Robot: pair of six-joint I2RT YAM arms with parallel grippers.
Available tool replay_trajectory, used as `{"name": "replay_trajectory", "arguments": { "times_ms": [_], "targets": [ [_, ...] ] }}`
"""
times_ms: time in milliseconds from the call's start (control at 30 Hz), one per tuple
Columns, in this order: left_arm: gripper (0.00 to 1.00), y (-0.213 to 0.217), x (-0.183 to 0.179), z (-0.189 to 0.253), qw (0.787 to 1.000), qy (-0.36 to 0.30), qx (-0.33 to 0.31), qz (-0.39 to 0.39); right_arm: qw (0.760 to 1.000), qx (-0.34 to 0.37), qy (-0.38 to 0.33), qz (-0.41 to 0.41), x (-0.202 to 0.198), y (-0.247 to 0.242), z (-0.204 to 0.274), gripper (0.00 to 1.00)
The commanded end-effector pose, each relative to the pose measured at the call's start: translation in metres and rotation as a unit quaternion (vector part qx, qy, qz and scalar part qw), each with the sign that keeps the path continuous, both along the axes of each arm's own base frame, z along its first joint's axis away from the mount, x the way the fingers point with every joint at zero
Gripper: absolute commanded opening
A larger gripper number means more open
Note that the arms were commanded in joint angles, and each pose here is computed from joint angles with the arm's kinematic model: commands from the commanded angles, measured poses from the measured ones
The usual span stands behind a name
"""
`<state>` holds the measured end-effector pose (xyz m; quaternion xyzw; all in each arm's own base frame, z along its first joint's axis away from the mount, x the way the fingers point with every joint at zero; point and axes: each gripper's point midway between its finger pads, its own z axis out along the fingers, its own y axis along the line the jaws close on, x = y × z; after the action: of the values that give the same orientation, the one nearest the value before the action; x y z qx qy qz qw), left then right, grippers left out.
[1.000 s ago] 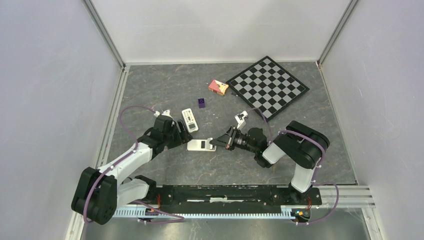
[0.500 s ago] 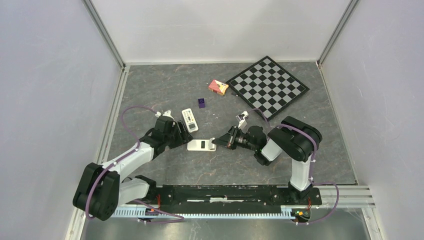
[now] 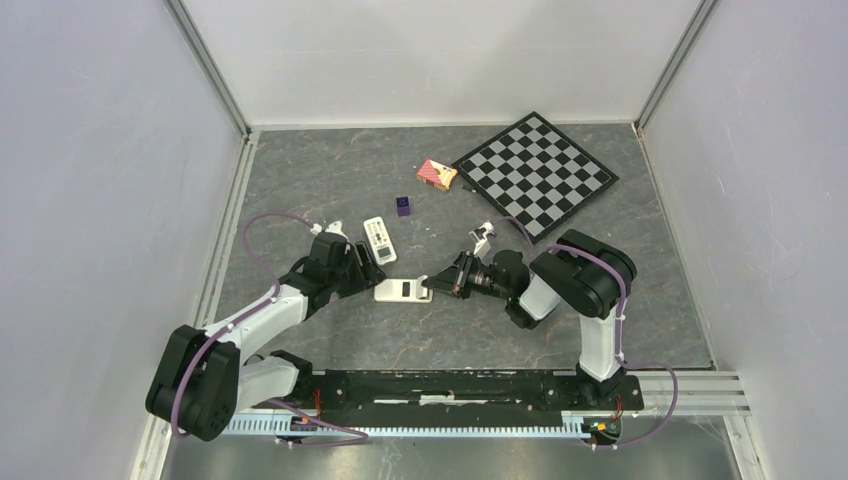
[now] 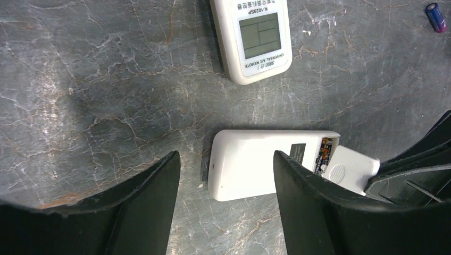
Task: Load the batteries into the remote control
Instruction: Load the battery cover into the remote control.
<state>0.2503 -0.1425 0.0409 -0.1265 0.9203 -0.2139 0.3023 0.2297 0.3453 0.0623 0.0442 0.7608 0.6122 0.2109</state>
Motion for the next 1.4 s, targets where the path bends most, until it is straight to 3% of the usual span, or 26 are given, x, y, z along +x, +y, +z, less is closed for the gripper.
{"name": "replay_trajectory", "arguments": {
  "times_ms": [0,500,867,1367],
  "targets": [
    [0.71,-0.003,0.009,0.007,1.000,-0.021,-0.007,-0.005,1.000,0.001,-0.008,0.000,0.003,-0.001,0.001,0.00],
    [0.71,-0.004,0.010,0.002,1.000,-0.015,-0.003,-0.009,1.000,0.004,0.001,0.006,0.010,0.003,-0.006,0.00],
    [0.66,-0.005,0.003,-0.011,1.000,0.004,-0.003,-0.018,0.998,-0.013,0.056,0.006,-0.001,-0.004,-0.023,0.00],
    [0.67,0.000,0.004,-0.010,1.000,0.001,0.011,-0.012,0.998,-0.050,0.048,0.001,-0.001,-0.010,-0.028,0.29]
  ]
}}
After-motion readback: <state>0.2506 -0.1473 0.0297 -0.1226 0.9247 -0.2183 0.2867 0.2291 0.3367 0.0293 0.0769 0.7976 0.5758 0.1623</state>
